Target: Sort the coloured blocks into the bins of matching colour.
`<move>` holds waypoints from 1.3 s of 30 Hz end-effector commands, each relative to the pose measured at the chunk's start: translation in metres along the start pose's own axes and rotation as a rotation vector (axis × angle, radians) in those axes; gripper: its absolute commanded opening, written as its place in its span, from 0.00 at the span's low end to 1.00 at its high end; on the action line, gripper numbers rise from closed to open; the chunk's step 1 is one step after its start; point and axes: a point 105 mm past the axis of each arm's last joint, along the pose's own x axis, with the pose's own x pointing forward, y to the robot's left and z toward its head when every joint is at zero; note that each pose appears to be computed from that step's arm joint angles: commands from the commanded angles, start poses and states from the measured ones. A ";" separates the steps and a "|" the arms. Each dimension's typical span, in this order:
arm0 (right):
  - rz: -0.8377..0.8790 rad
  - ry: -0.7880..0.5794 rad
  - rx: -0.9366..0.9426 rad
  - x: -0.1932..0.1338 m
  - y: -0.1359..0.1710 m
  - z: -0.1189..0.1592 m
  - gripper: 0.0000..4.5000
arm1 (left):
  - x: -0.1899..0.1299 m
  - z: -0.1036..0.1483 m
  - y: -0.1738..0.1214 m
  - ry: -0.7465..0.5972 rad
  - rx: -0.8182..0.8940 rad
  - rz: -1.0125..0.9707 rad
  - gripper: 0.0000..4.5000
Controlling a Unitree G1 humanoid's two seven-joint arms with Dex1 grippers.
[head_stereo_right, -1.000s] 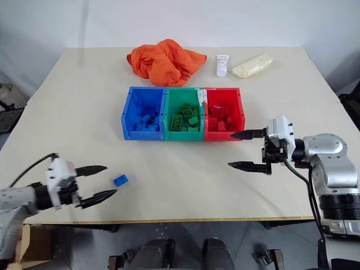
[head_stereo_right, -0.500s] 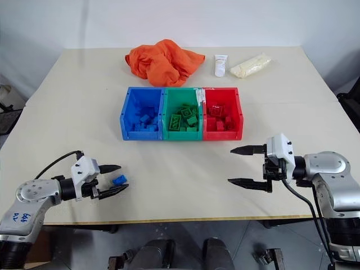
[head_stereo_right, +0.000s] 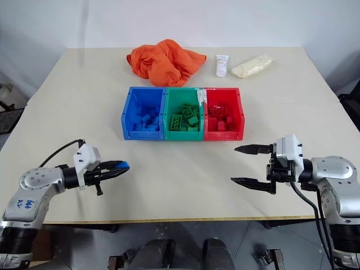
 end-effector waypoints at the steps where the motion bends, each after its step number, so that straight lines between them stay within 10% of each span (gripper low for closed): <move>1: -0.040 -0.061 -0.060 0.001 -0.006 0.020 1.00 | 0.004 0.040 0.012 -0.089 0.058 0.044 0.11; 12: -0.087 -0.102 -0.080 0.011 -0.012 0.026 1.00 | 0.063 0.097 0.091 -0.270 0.019 0.223 0.11; 22: -0.116 -0.094 -0.089 0.006 -0.013 0.028 1.00 | 0.077 0.107 0.099 -0.304 0.043 0.153 0.88; 28: -0.111 -0.073 -0.094 0.001 -0.019 0.027 1.00 | 0.050 0.112 0.084 -0.334 0.067 0.059 0.88; 39: -0.078 0.035 -0.077 -0.027 -0.057 0.015 1.00 | -0.063 0.049 0.025 -0.172 0.023 0.006 0.88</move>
